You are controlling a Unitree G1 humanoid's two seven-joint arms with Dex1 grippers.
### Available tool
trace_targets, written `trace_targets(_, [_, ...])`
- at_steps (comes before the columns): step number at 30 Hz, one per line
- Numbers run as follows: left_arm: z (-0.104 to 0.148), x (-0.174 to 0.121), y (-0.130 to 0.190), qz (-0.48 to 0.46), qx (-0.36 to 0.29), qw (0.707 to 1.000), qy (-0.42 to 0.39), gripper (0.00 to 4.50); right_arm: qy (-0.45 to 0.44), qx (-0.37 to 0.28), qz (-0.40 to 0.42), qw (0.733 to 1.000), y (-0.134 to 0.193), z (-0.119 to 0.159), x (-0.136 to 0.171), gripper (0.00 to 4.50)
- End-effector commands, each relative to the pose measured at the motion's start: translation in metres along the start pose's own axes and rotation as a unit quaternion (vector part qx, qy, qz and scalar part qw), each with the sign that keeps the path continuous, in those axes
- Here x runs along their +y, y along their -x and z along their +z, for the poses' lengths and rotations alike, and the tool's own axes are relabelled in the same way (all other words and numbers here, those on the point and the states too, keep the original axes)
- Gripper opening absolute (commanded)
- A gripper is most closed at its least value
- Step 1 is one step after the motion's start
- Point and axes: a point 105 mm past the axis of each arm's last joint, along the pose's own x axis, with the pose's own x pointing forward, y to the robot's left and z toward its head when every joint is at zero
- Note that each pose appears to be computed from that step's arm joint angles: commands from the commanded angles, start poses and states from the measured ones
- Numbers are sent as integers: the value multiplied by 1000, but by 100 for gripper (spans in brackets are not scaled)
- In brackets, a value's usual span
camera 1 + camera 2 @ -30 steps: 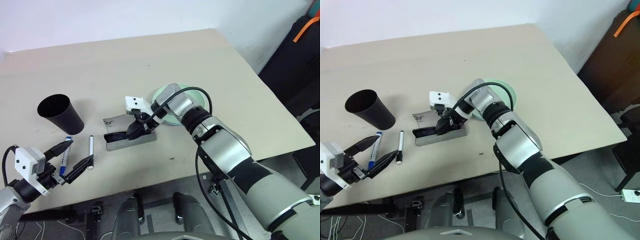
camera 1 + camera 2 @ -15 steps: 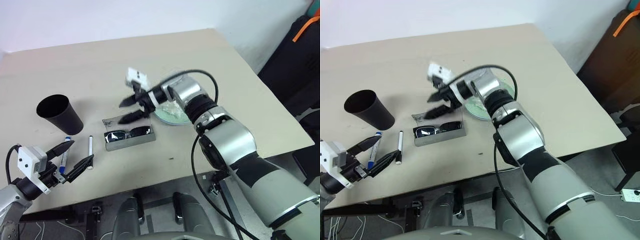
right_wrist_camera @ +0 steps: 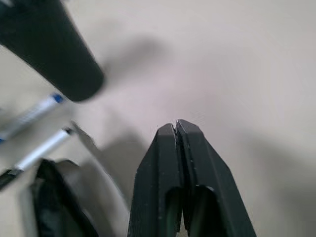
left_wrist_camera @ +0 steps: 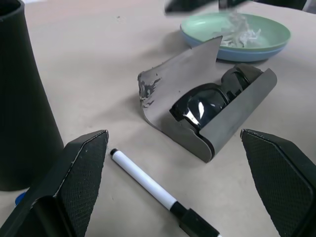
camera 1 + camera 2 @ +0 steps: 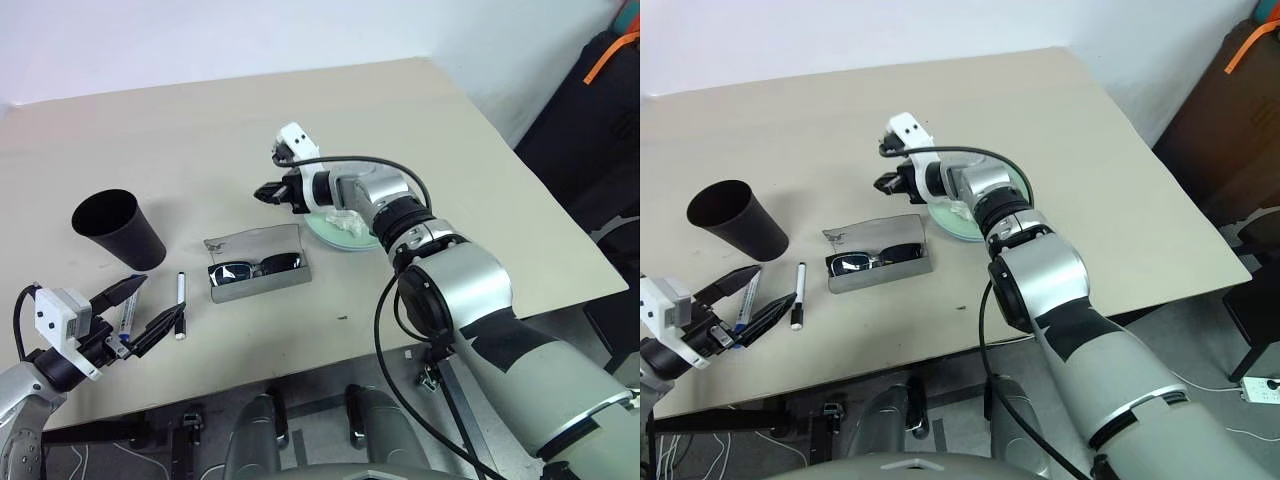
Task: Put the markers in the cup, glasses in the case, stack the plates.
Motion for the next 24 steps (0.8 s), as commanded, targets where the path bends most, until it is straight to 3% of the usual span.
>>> trace_targets(1, [5, -1, 0, 0, -8, 1000, -14, 450, 52, 2, -15, 999, -6, 5, 3, 2])
trace_targets(11, [5, -4, 2, -2, -5, 1000, -14, 450, 126, 78, 94, 984, -5, -22, 25, 2])
trace_targets(24, [11, 3, 12, 15, 0, 1000, -24, 450, 127, 73, 222, 964, 5, -44, 61, 2])
